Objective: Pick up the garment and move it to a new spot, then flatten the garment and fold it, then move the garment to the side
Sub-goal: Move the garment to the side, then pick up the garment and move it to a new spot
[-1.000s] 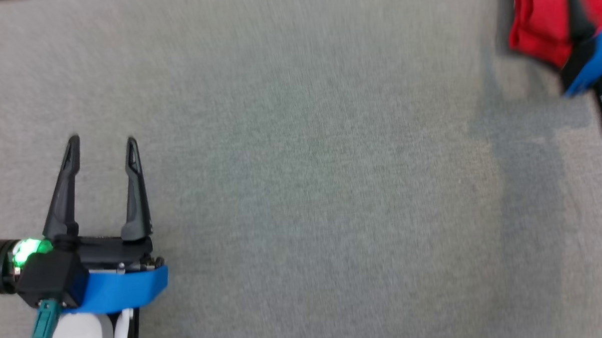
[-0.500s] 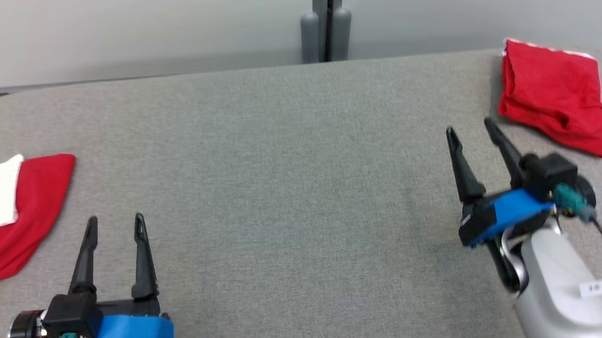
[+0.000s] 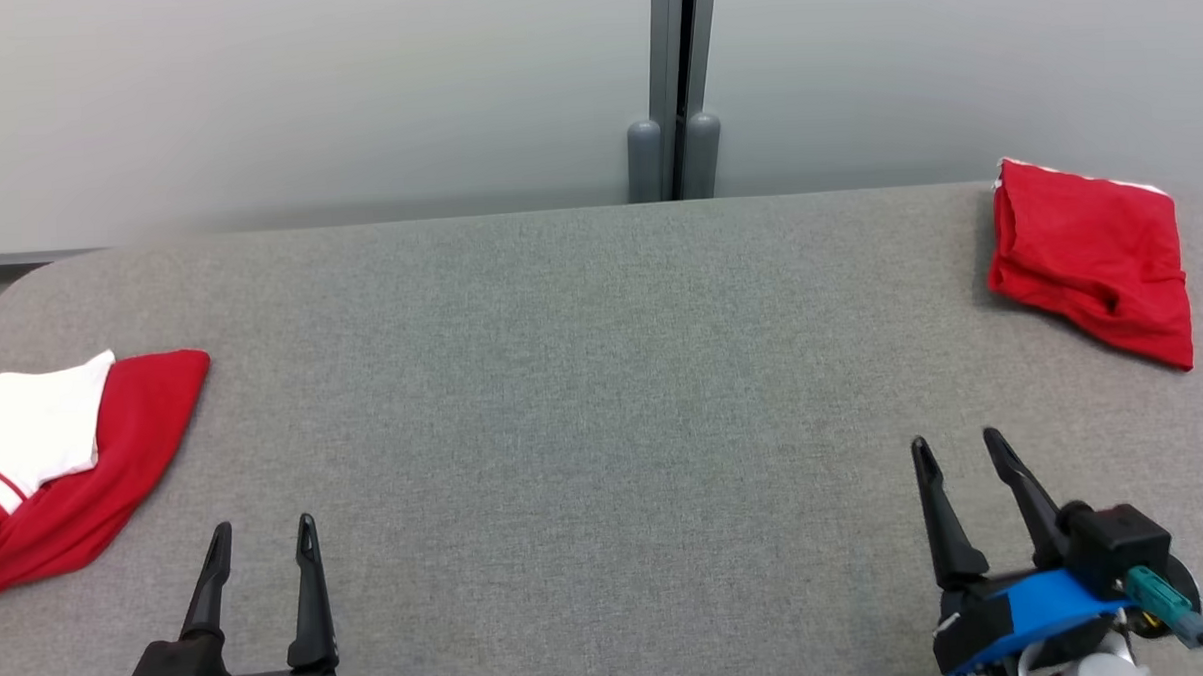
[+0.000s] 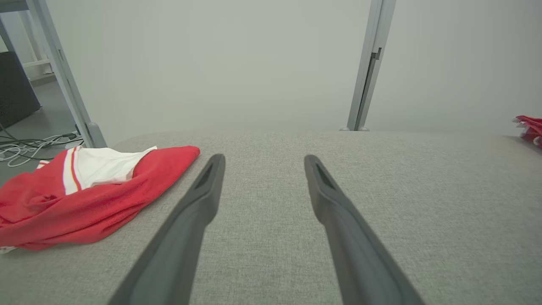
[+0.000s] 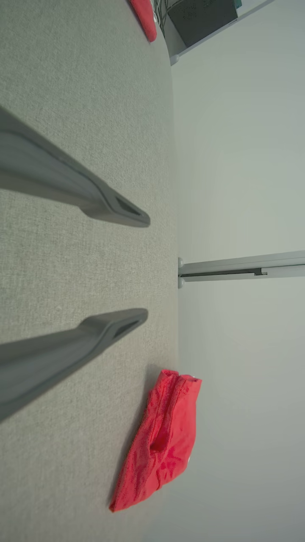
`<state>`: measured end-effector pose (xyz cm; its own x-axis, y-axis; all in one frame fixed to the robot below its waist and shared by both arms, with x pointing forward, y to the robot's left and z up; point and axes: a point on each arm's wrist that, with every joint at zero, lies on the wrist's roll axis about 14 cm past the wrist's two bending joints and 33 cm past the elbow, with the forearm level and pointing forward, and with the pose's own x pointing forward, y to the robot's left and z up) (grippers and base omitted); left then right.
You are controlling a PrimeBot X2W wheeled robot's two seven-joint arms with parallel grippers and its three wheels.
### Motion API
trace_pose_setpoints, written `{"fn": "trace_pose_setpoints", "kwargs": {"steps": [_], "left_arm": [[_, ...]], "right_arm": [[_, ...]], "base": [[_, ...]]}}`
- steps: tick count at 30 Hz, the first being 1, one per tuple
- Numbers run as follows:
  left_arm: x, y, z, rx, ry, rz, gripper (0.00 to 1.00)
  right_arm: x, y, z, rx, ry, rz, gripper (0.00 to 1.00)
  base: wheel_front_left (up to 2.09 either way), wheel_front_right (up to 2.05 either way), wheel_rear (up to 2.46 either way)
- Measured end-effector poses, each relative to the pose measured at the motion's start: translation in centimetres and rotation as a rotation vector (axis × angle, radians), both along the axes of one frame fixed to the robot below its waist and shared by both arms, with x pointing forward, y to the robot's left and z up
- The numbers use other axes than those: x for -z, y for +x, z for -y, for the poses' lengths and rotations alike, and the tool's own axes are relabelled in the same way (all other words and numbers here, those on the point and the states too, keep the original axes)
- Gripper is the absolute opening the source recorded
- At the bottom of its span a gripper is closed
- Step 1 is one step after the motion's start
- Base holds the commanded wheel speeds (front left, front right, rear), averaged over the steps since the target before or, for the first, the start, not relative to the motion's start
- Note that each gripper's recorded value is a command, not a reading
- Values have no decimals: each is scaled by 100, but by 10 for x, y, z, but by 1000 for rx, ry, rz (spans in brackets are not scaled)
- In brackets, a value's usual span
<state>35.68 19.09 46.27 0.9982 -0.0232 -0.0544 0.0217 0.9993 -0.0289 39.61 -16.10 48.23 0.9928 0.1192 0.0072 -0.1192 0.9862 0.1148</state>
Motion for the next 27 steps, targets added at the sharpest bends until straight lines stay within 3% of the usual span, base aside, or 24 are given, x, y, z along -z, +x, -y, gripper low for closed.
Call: {"fn": "trace_pose_setpoints", "kwargs": {"steps": [14, 27], "left_arm": [[3, -13, -5, -17, -8, -11, 100], [3, -18, -15, -47, 0, -11, 100]], "right_arm": [[3, -24, 13, 51, 16, -6, 100], [7, -25, 2, 21, 31, -21, 100]], "base": [[0, 0, 0], [0, 0, 0]]}}
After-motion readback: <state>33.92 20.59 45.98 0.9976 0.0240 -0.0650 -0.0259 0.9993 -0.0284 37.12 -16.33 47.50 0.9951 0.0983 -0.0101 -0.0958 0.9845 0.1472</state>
